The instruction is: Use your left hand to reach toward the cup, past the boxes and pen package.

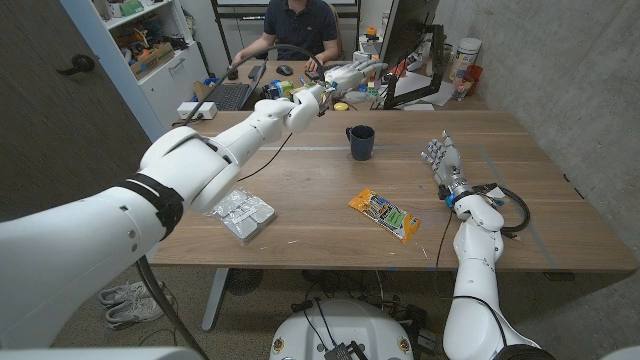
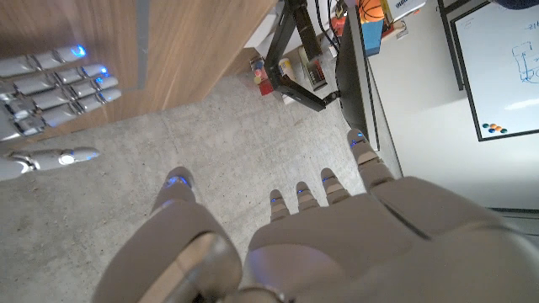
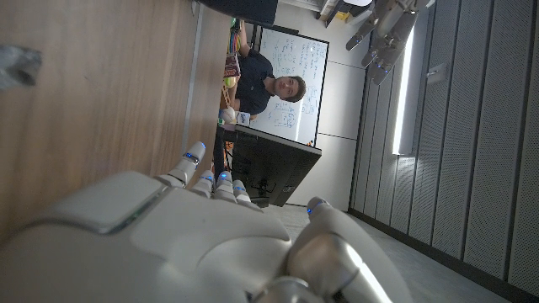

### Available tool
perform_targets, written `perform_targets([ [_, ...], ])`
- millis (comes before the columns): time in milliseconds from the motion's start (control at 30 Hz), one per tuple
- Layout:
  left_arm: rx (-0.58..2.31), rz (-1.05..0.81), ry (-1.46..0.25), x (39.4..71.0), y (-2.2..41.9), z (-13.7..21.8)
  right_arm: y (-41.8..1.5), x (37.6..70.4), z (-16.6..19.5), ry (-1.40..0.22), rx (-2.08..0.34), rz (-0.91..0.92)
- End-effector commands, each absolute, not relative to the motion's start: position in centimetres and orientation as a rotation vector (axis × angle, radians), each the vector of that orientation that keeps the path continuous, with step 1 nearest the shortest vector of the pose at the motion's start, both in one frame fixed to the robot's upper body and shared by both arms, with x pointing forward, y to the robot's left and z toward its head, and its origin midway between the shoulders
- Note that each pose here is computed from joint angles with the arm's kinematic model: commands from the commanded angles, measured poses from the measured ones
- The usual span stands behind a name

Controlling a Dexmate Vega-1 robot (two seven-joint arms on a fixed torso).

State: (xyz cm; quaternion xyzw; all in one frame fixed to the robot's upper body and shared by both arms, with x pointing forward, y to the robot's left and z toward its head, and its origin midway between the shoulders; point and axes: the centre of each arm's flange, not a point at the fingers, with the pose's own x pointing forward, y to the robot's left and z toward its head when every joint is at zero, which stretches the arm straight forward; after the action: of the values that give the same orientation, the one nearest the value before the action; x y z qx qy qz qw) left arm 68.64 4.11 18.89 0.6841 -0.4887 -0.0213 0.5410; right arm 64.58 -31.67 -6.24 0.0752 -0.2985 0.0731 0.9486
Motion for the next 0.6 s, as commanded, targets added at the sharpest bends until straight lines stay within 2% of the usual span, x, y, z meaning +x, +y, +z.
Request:
perform_targets([
  [33,1.775,-0.172,-1.007,70.1,2.1,16.2,-31.3,64.7,-6.3,-0.607,0.161,0.142],
  [600,1.903,-0.234,-0.838,71.6,1.8,13.5,-30.8,64.9,-6.2,-0.617,0.161,0.143],
])
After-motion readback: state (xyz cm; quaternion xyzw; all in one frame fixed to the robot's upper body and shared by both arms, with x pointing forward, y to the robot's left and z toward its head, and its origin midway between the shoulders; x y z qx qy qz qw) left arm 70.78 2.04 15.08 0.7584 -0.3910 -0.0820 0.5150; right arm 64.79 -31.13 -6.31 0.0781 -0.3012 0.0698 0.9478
